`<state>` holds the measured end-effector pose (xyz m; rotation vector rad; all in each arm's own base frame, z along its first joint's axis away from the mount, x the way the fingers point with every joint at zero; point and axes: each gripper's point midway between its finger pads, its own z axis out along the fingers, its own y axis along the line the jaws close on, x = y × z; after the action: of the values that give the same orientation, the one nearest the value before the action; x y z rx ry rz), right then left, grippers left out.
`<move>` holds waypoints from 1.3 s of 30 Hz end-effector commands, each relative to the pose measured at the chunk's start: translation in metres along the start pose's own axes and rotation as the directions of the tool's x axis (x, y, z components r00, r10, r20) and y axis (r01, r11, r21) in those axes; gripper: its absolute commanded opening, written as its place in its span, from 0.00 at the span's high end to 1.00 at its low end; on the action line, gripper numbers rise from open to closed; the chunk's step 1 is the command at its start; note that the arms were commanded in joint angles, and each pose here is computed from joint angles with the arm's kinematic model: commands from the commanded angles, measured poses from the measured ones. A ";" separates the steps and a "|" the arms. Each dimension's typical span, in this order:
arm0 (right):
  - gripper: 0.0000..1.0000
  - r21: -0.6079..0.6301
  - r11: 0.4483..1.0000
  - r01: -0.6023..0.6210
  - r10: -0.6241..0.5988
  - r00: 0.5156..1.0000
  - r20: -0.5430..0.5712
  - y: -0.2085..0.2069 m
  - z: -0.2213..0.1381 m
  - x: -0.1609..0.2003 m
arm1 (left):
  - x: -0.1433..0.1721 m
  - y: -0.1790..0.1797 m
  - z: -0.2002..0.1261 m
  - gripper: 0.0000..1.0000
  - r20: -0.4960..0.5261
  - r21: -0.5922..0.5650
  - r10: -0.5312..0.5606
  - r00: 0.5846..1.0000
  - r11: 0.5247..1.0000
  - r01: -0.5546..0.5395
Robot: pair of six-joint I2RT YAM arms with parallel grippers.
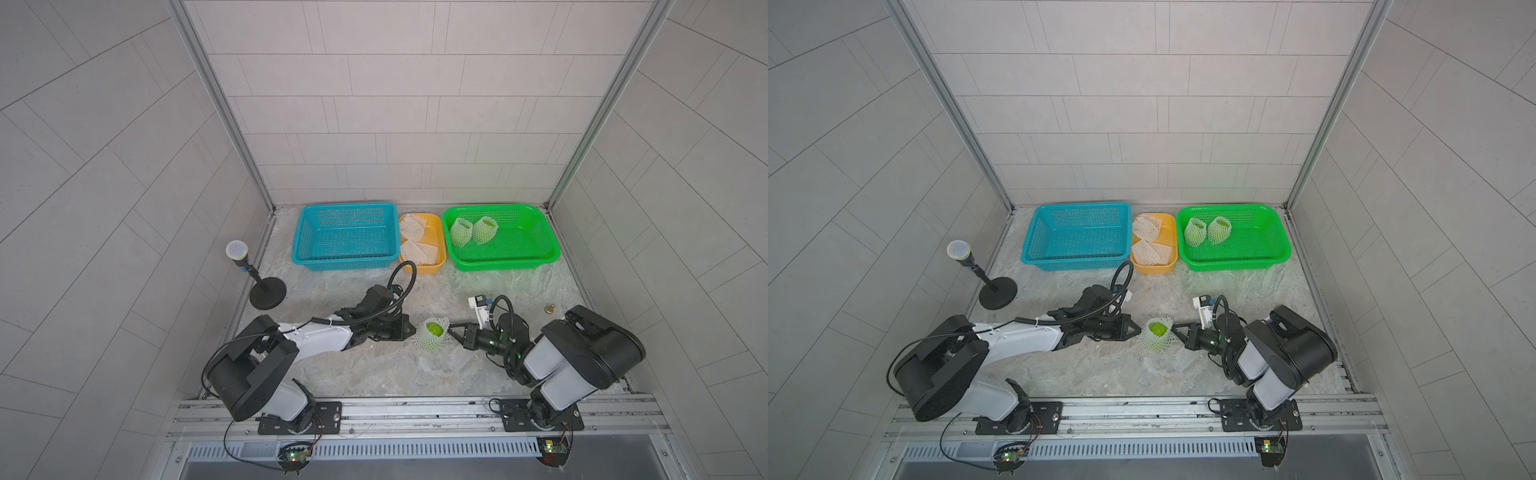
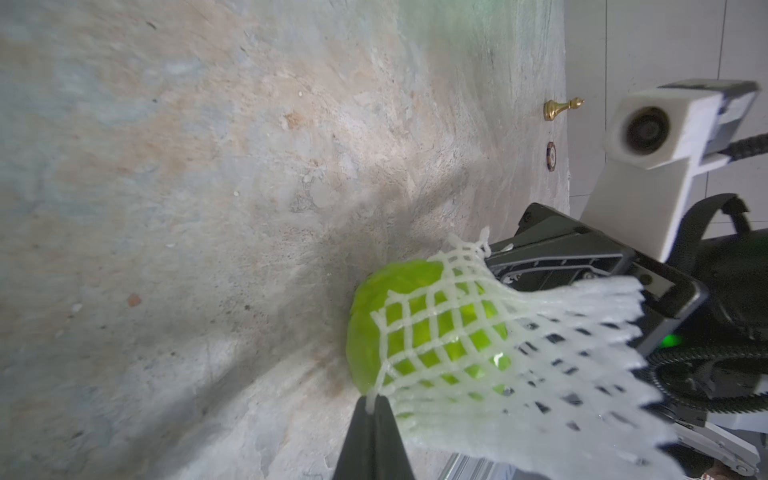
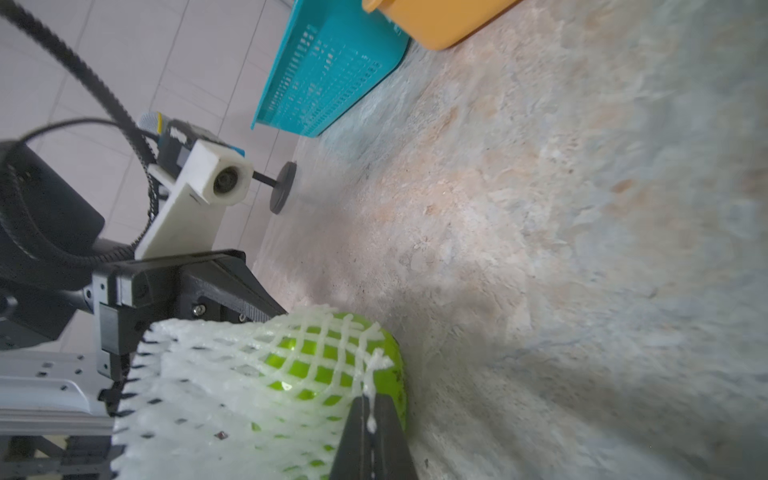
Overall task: Sleeve custard apples in foam nets
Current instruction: Put on the foam net on the custard apple.
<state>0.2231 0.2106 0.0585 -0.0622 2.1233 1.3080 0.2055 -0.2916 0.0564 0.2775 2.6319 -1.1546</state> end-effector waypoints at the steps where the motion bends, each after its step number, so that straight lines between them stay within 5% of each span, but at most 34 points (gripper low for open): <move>1: 0.97 0.130 0.986 0.105 -0.092 0.991 -0.100 -0.014 0.003 0.020 | 0.003 0.001 -0.001 0.95 -0.006 -0.023 0.041 0.999 0.999 -0.041; 4: 0.99 0.232 0.935 0.269 -0.231 0.957 -0.178 -0.011 -0.006 0.022 | 0.006 0.004 -0.002 0.95 -0.019 -0.044 0.051 0.999 0.998 -0.052; 8: 0.99 0.307 0.894 0.326 -0.304 0.945 -0.119 -0.008 -0.027 0.004 | 0.010 0.006 0.003 0.95 -0.048 -0.057 0.048 0.998 0.997 -0.050; 20: 0.98 0.303 0.898 0.319 -0.250 0.937 -0.244 -0.024 -0.009 0.024 | 0.011 0.003 0.004 0.95 -0.056 -0.067 0.068 0.996 0.995 -0.071; 32: 0.98 0.351 0.894 0.277 -0.264 0.961 -0.088 -0.013 -0.020 -0.014 | -0.006 0.001 0.009 0.96 -0.008 -0.057 0.028 1.000 0.998 -0.028; 39: 0.97 0.363 0.891 0.273 -0.235 0.961 -0.145 -0.022 -0.016 -0.008 | -0.007 0.011 0.015 0.96 -0.021 -0.088 -0.006 1.000 0.996 0.004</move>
<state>0.2312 0.1856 0.0602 -0.2304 2.2774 0.7581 0.2077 -0.2937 0.0383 0.2930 2.7048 -1.0497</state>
